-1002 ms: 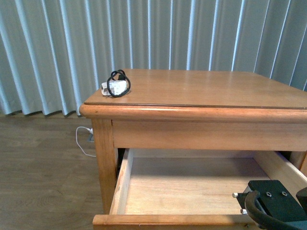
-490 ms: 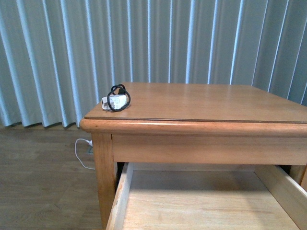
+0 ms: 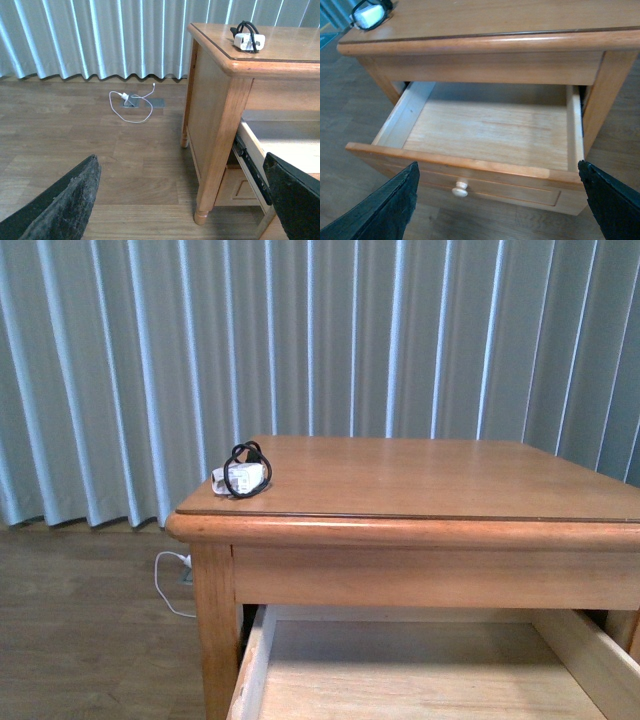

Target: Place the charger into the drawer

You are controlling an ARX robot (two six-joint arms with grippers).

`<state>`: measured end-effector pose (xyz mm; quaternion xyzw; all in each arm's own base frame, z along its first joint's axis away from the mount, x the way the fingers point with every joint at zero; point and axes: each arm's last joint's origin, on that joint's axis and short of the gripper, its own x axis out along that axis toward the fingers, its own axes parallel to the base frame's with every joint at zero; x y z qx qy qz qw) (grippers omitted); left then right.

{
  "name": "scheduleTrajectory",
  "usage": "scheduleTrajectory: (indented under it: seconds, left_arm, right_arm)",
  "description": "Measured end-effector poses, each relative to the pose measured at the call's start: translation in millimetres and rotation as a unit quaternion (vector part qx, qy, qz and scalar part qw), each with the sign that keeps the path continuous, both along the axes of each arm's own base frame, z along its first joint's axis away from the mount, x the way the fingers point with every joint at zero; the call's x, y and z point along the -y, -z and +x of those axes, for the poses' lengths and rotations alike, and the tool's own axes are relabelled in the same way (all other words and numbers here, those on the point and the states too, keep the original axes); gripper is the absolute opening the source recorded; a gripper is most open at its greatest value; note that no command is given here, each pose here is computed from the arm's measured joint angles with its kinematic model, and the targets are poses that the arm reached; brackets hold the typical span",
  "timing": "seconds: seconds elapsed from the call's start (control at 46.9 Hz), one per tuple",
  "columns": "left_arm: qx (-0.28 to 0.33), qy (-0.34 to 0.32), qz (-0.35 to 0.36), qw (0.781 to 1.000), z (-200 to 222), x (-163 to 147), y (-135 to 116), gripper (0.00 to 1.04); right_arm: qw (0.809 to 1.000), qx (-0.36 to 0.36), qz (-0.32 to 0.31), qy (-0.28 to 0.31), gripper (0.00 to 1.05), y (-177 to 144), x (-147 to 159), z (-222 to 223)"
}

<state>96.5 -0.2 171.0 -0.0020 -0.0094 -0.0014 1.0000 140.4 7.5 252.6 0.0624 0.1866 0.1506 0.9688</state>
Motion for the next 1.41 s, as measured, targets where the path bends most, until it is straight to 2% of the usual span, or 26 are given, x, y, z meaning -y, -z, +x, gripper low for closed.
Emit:
scheduleTrajectory:
  seconds: [0.32,0.362,0.405,0.469,0.746,0.789,0.831,0.874,1.002,1.044,1.343,1.407]
  left_arm:
    - [0.0,0.0,0.0,1.0,0.0,0.0,0.0,0.99]
    - [0.0,0.0,0.0,1.0,0.0,0.0,0.1,0.99]
    - [0.0,-0.001,0.0,1.0,0.0,-0.1,0.0,0.99]
    - [0.0,0.0,0.0,1.0,0.0,0.0,0.1,0.99]
    - [0.0,0.0,0.0,1.0,0.0,0.0,0.0,0.99]
    - [0.0,0.0,0.0,1.0,0.0,0.0,0.0,0.99]
    - [0.0,0.0,0.0,1.0,0.0,0.0,0.0,0.99]
    - [0.0,0.0,0.0,1.0,0.0,0.0,0.0,0.99]
    - [0.0,0.0,0.0,1.0,0.0,0.0,0.0,0.99]
    - [0.0,0.0,0.0,1.0,0.0,0.0,0.0,0.99]
    - [0.0,0.0,0.0,1.0,0.0,0.0,0.0,0.99]
    - [0.0,0.0,0.0,1.0,0.0,0.0,0.0,0.99]
  right_arm:
    - [1.0,0.014,0.006,0.018,0.96,-2.7,5.6,-3.3]
    - [0.994,0.076,-0.027,0.067,0.88,0.9,5.7,-2.9]
    - [0.98,0.145,-0.048,0.124,0.78,7.6,6.9,-5.6]
    - [0.97,0.183,-0.053,0.152,0.66,13.6,8.1,-9.5]
    - [0.97,0.179,-0.061,0.152,0.2,45.6,7.7,-17.8]
    - [0.97,0.18,-0.061,0.152,0.16,46.9,7.7,-18.7]
    - [0.97,0.182,-0.061,0.152,0.05,50.9,7.7,-20.6]
    - [0.969,0.184,-0.063,0.151,0.01,52.7,7.7,-21.6]
    - [0.969,0.185,-0.062,0.152,0.01,59.3,7.7,-24.2]
    - [0.969,0.184,-0.062,0.151,0.06,61.6,7.7,-24.8]
    - [0.969,0.185,-0.062,0.151,0.55,62.3,7.7,-25.1]
    - [0.969,0.185,-0.062,0.151,0.69,62.3,7.7,-25.1]
